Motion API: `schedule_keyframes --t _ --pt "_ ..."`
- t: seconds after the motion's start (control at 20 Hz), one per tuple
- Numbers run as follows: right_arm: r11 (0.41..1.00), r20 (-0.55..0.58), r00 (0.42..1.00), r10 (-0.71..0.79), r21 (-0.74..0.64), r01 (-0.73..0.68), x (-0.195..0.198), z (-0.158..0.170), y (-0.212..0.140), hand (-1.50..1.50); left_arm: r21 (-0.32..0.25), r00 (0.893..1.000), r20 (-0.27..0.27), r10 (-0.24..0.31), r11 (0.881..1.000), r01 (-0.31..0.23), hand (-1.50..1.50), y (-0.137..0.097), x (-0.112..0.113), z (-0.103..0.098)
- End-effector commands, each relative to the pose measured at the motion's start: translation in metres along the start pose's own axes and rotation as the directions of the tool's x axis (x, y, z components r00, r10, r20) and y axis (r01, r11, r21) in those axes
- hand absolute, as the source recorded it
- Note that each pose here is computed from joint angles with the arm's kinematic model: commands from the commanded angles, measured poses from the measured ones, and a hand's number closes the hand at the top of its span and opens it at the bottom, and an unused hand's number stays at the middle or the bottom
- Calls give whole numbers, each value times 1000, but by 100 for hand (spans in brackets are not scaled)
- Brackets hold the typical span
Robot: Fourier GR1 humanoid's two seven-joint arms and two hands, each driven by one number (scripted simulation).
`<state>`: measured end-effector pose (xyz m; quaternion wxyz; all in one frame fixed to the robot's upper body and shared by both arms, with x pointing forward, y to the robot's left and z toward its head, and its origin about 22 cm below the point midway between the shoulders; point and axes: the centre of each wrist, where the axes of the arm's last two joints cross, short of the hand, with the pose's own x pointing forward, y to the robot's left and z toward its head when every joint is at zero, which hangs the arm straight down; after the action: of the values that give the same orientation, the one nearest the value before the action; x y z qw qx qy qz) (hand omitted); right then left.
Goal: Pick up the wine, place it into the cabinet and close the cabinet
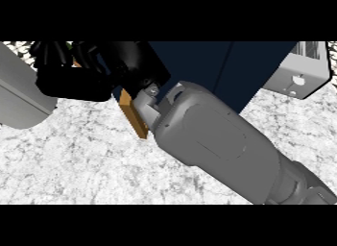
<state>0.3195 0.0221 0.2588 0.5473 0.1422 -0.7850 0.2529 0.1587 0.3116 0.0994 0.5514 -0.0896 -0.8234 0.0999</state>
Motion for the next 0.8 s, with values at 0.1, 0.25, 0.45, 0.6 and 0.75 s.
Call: schedule_keyframes --t 0.1,0.25,0.45,0.6,0.75 --pt "999 -30 999 21 -30 -22 -31 -18 -33 150 4 1000 -9 -13 1000 13 -150 9 -10 6" --pt "999 -31 1000 3 -39 -4 -44 -24 -55 150 1 1000 9 -13 1000 13 -150 7 -10 -11" --pt "990 -33 995 91 -104 -94 -52 -26 -80 150 -28 1000 5 -4 1000 4 -150 -2 -3 1" --pt "987 -40 991 132 -93 -135 -60 -25 -82 150 -12 1000 -3 18 1000 -18 -150 -3 -9 -8" --pt "985 -32 989 143 -98 -145 -60 -26 -79 150 -21 1000 6 12 1000 -12 -150 -12 -5 -13"
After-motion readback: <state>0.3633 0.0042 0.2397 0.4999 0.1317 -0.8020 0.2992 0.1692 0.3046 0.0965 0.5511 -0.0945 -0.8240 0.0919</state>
